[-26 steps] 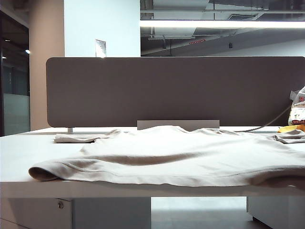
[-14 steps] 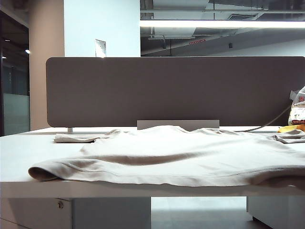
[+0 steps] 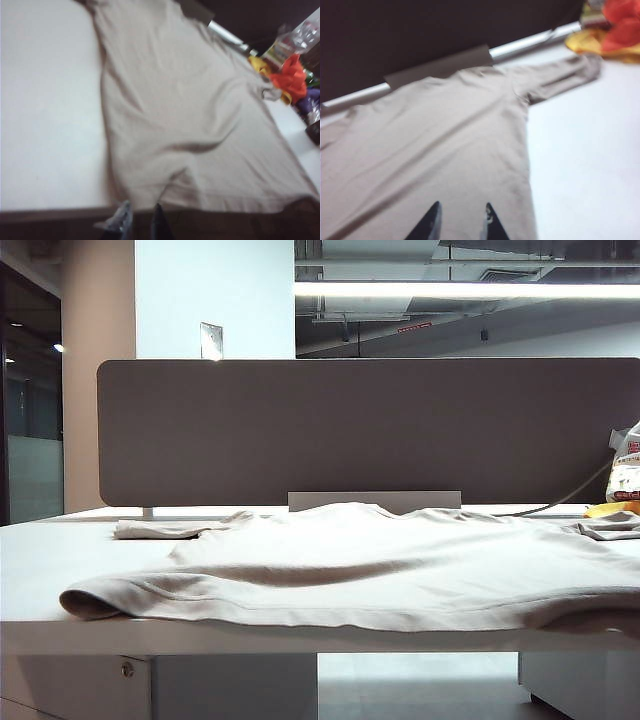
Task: Fold the bottom side of the T-shirt horizontally towards the center, about one-third of the way, then fold the sleeve back towards the center, creating a straight line along the edge of the T-shirt, and finally fold the bottom of the T-shirt up towards the top, creating a neat rectangle.
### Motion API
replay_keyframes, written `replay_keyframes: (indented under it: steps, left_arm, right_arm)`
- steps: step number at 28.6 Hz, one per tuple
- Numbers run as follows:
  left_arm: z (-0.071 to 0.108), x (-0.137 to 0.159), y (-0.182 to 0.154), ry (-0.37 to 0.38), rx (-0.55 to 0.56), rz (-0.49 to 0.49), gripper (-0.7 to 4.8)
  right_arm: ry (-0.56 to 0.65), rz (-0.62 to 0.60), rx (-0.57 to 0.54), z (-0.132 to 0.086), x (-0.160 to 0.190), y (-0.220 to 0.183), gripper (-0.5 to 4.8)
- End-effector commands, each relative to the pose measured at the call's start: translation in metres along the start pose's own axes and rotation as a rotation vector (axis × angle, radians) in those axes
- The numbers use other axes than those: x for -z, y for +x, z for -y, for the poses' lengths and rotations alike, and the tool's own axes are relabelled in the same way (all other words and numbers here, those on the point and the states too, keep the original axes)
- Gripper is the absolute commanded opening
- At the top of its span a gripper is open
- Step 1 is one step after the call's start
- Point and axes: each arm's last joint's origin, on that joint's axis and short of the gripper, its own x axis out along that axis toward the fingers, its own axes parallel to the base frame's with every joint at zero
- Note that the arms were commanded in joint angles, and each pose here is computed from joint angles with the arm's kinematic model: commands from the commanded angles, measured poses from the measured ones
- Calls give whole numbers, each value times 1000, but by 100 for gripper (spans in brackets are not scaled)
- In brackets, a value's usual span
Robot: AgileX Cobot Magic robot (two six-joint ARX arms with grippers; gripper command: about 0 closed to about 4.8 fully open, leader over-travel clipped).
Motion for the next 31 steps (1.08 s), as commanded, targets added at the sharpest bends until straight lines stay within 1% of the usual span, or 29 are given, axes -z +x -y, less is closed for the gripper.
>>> replay_keyframes:
  steps: [1,3,5,6,9,10,12,13,14,16,19,24,25,26,28,29,31]
  left_arm:
    - [0,4,3,-10,-11,-59,57]
    - [0,5,4,-12,-23,-77,57]
    - [2,4,5,-10,-30,-88,68]
    - [3,3,6,-8,-34,-88,88]
    - [7,-4,5,8,-41,-82,94]
    - [8,-7,5,17,-49,-81,94]
    - [10,-11,6,15,-59,-89,94]
    - [10,-13,7,10,-64,-98,103]
    - [10,-14,8,5,-70,-109,128]
    - [10,-16,11,-10,-82,-144,163]
    - [9,-17,18,-37,-85,-212,167]
    - [3,-17,33,-69,-84,-286,250]
    - [2,-17,36,-76,-83,-301,253]
    - [1,-17,38,-80,-79,-309,253]
    - [0,-17,43,-87,-61,-325,257]
    - [0,-18,46,-87,-46,-325,257]
    - [-1,-19,49,-93,-33,-325,257]
  right_arm:
    - [12,-40,22,-4,-11,8,108]
    - [20,-94,40,-5,-13,17,109]
    - [55,-154,65,-5,-14,27,114]
    - [78,-182,75,-5,-13,32,134]
    - [148,-283,74,-5,-10,47,272]
    - [165,-322,67,-4,-8,53,299]
    - [189,-373,62,-3,-4,60,303]
    - [199,-397,54,-2,-2,63,302]
    - [204,-412,50,-1,-1,65,302]
    - [219,-432,66,3,1,68,303]
    - [240,-444,107,11,2,67,303]
    - [310,-478,163,29,1,62,307]
    - [330,-483,176,33,0,60,310]
    - [346,-486,184,37,0,59,322]
    - [381,-489,187,44,-2,56,373]
    - [394,-487,184,46,-2,55,388]
    - [418,-480,190,50,-4,54,391]
